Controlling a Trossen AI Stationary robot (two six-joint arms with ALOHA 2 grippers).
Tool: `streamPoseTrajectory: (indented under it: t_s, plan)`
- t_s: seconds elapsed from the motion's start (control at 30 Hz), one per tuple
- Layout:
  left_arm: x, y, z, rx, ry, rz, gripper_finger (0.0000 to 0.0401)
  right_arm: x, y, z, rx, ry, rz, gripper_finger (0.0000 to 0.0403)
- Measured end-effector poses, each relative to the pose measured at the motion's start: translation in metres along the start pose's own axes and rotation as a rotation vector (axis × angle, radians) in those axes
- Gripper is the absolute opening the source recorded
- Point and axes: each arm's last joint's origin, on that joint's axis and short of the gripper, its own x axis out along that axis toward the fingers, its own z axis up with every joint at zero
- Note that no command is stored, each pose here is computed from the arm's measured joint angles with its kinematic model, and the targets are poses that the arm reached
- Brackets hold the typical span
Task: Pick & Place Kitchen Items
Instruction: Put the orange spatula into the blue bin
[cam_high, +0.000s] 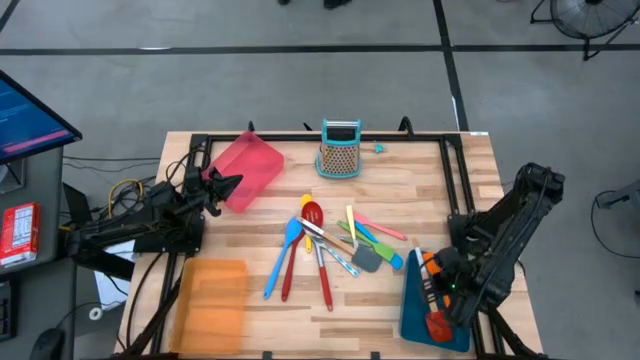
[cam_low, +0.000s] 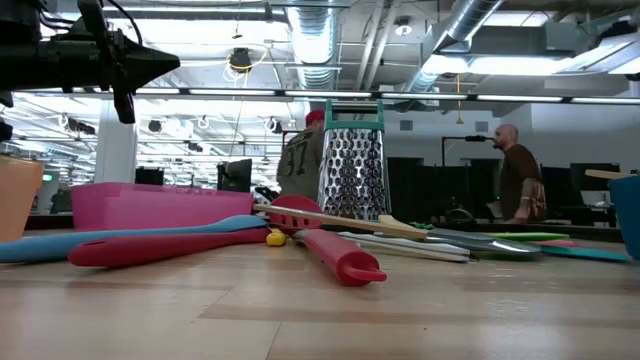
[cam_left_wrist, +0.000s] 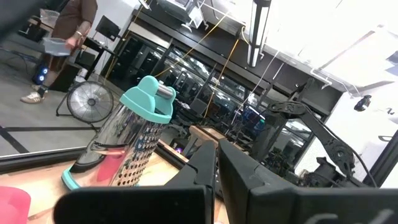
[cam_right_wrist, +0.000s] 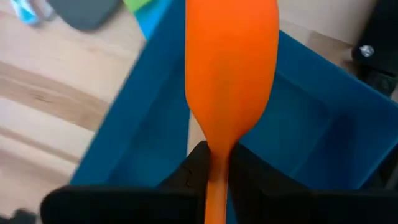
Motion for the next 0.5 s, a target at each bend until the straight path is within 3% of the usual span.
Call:
streamPoseTrajectory:
  t_s: [0.23, 0.5]
  plan:
    - [0.0, 0.0, 0.0, 0.0, -0.001, -0.001, 0.0002, 0.017, 0.004, -0.012, -0.023, 0.011, -0.136, 0.0038]
    - [0.0, 0.0, 0.0, -0.001, -0.004, -0.003, 0.0002, 0.022, 0.007, -0.011, -0.016, -0.003, -0.156, 0.0038]
